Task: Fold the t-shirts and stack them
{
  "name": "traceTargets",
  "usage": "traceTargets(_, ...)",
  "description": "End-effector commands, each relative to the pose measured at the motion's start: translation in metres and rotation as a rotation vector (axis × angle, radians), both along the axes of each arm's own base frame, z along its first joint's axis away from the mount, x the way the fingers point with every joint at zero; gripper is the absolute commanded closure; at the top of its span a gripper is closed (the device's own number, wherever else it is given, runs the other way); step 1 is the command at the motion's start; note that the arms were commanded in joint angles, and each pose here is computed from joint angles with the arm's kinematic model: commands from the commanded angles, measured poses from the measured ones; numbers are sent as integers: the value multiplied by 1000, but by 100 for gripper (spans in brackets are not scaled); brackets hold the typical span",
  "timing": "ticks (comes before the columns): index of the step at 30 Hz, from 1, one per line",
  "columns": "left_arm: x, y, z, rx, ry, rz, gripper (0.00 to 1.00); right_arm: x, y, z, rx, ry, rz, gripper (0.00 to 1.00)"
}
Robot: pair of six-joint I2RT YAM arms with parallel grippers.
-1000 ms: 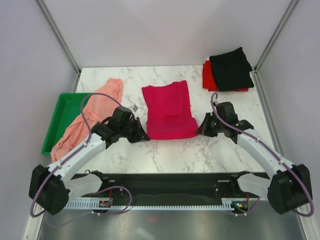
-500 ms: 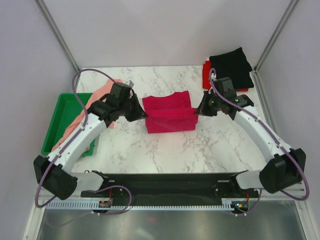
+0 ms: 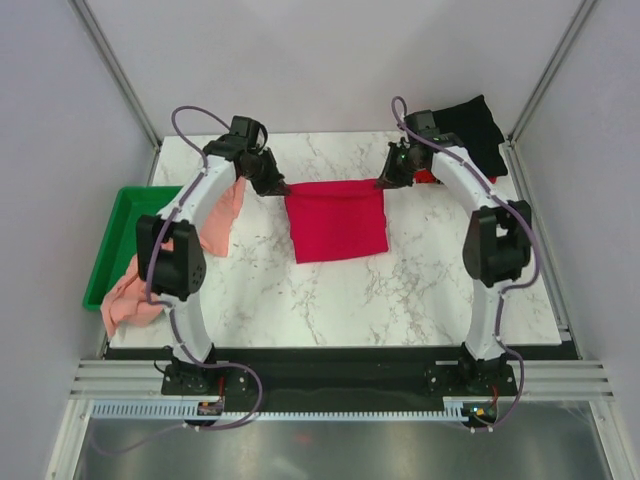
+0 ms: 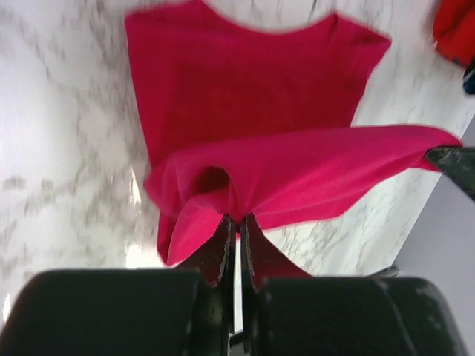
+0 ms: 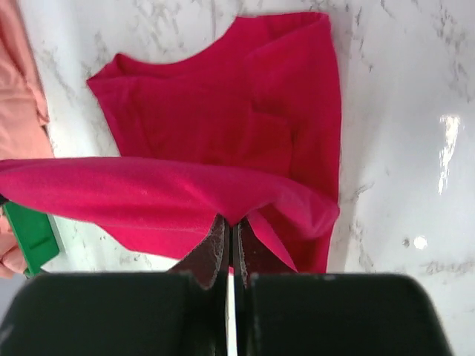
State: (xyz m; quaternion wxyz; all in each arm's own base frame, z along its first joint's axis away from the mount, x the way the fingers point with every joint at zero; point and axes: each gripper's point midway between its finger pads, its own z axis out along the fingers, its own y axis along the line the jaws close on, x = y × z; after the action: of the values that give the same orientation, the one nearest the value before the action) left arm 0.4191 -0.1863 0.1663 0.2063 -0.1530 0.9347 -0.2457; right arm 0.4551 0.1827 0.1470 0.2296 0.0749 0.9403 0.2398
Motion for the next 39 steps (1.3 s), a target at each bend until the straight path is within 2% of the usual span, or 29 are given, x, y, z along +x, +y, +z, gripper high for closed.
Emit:
traceTargets(1, 51, 11, -4, -64, -19, -34, 95, 52, -4, -10, 15, -18, -3, 96)
traceTargets(2, 62, 9, -42, -94, 75, -39, 89, 76, 0, -22, 26, -17, 0, 82)
traceTargets(3, 75, 9, -48, -120, 84, -37, 80, 77, -3, -56, 10, 43, -15, 64)
traceTargets(4, 104, 16, -38, -161, 33, -27, 62, 104, 0, -32, 37, -35, -32, 50)
traceTargets(5, 116, 18, -43, -186, 39, -20, 54, 118, -4, -32, 67, -45, -62, 38)
traceTargets(6, 124, 19, -82, -226, 132, 4, 46, 135, -1, -32, 90, -80, -70, 31)
traceTargets(7, 140, 26, -60, -267, 87, 12, 35, 145, -2, -26, 109, -112, -77, 24)
traceTargets(8, 145, 25, -59, -297, 86, 7, 20, 149, 0, -13, 132, -146, -76, 21)
traceTargets(9, 147, 24, -57, -321, 84, -2, 14, 145, -1, -19, 129, -134, -72, 20)
traceTargets(11, 142, 24, -45, -302, 54, -22, 12, 142, -1, -8, 132, -192, -62, 19)
traceTargets(12, 140, 26, -44, -268, 36, -33, 12, 133, -2, 26, 141, -259, -57, 19)
traceTargets(13, 127, 26, -37, -253, 41, -39, 12, 120, -6, -6, 121, -224, -70, 19)
traceTargets(14, 122, 26, -35, -239, 38, -44, 12, 110, -8, -8, 116, -222, -73, 19)
traceTargets(15, 107, 27, -52, -210, 82, -49, 12, 90, -11, -15, 110, -212, -75, 18)
traceTargets(16, 99, 28, -30, -200, 47, -58, 12, 78, -9, -19, 97, -206, -74, 19)
traceTargets(17, 92, 29, -30, -182, 41, -64, 13, 67, -7, -10, 94, -225, -65, 19)
traceTargets(19, 69, 28, -34, -154, 69, -76, 14, 37, 3, -42, 64, -172, -32, 19)
traceTargets(21, 52, 28, -5, -136, 11, -93, 15, 10, 5, -67, 47, -117, -16, 20)
traceTargets(22, 36, 27, -13, -130, 43, -99, 15, 2, 12, -73, 44, -109, -3, 23)
traceTargets(23, 25, 28, 13, -128, -10, -107, 16, -5, 12, -80, 36, -95, -3, 26)
traceTargets(25, 1, 30, 13, -114, -5, -114, 16, -26, 15, -103, 10, -46, 5, 34)
traceTargets(27, -20, 34, 35, -108, -59, -118, 16, -38, 9, -118, -43, -23, -15, 36)
traceTargets(30, -49, 39, 31, -98, -45, -117, 16, -59, 14, -129, -91, 6, -15, 38)
traceTargets(34, -82, 47, 33, -75, -61, -108, 16, -95, 55, -134, -71, 46, 30, 41)
traceTargets(37, -93, 51, 34, -64, -76, -107, 16, -118, 90, -125, -36, 44, 73, 41)
traceTargets(39, -99, 51, 38, -67, -85, -117, 16, -120, 96, -109, -24, 16, 71, 40)
